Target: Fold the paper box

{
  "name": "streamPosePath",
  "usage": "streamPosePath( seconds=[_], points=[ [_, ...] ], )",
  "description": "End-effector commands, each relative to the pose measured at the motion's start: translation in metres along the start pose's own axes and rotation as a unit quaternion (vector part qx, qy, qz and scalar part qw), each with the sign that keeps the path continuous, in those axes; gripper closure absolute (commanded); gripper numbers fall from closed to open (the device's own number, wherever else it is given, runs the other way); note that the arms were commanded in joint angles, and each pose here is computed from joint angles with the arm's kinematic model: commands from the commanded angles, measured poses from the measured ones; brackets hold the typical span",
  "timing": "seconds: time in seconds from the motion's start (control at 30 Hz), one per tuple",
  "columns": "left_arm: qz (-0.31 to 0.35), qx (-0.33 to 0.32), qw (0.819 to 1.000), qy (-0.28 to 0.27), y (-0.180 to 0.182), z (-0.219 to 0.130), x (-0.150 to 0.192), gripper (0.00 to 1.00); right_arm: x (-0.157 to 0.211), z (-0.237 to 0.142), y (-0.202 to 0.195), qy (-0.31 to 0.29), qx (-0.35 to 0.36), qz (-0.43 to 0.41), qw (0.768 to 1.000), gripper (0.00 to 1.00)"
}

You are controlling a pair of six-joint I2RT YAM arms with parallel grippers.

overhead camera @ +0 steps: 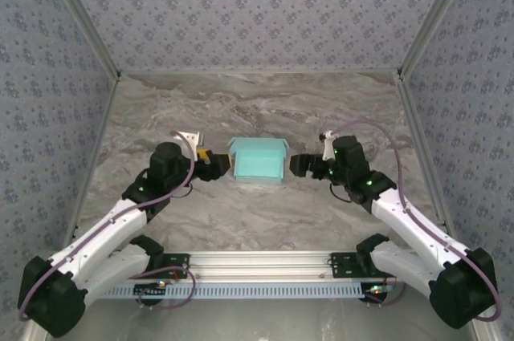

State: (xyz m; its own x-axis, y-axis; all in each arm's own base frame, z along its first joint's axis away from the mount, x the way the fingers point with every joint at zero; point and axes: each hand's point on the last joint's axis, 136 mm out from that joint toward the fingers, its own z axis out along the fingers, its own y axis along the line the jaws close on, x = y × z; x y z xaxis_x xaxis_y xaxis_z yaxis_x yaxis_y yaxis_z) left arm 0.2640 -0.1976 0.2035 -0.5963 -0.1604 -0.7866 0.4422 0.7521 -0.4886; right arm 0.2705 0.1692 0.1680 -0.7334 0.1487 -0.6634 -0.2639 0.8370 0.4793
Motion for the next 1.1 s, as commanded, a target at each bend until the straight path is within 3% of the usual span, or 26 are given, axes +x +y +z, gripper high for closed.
streamPosePath(
  seconds=[0.0, 0.2, 0.33, 0.4, 0.57, 0.73, 0.83, 1.07],
  points=[
    [0.021, -0.003, 1.000, -0.001, -0.005, 0.005, -0.027, 0.12, -0.018, 0.006, -0.001, 0.024, -0.020, 0.058, 0.998, 0.00],
    [-0.059, 0.035, 0.996, 0.052, -0.004, 0.040, -0.046, 0.10, -0.051, 0.029, -0.013, 0.038, -0.058, 0.233, 0.970, 0.00],
    [-0.189, 0.037, 0.979, 0.072, -0.001, 0.047, -0.053, 0.10, -0.054, 0.038, -0.020, 0.082, -0.029, 0.397, 0.914, 0.00],
    [-0.247, 0.039, 0.965, 0.083, -0.003, 0.050, -0.057, 0.10, -0.059, 0.048, -0.009, 0.095, -0.053, 0.432, 0.895, 0.00],
    [-0.275, 0.031, 0.955, 0.109, -0.001, 0.065, -0.061, 0.09, -0.055, 0.070, 0.000, 0.131, -0.036, 0.464, 0.875, 0.00],
    [-0.336, 0.028, 0.931, 0.137, 0.004, 0.077, -0.047, 0.09, -0.039, 0.091, 0.009, 0.144, -0.037, 0.496, 0.856, 0.00],
    [-0.352, -0.010, 0.926, 0.133, 0.020, 0.079, -0.033, 0.11, -0.033, 0.100, 0.014, 0.159, -0.041, 0.491, 0.856, 0.00],
    [-0.410, 0.027, 0.900, 0.148, 0.007, 0.092, -0.019, 0.16, -0.021, 0.110, 0.035, 0.174, -0.047, 0.475, 0.861, 0.11]
  ],
)
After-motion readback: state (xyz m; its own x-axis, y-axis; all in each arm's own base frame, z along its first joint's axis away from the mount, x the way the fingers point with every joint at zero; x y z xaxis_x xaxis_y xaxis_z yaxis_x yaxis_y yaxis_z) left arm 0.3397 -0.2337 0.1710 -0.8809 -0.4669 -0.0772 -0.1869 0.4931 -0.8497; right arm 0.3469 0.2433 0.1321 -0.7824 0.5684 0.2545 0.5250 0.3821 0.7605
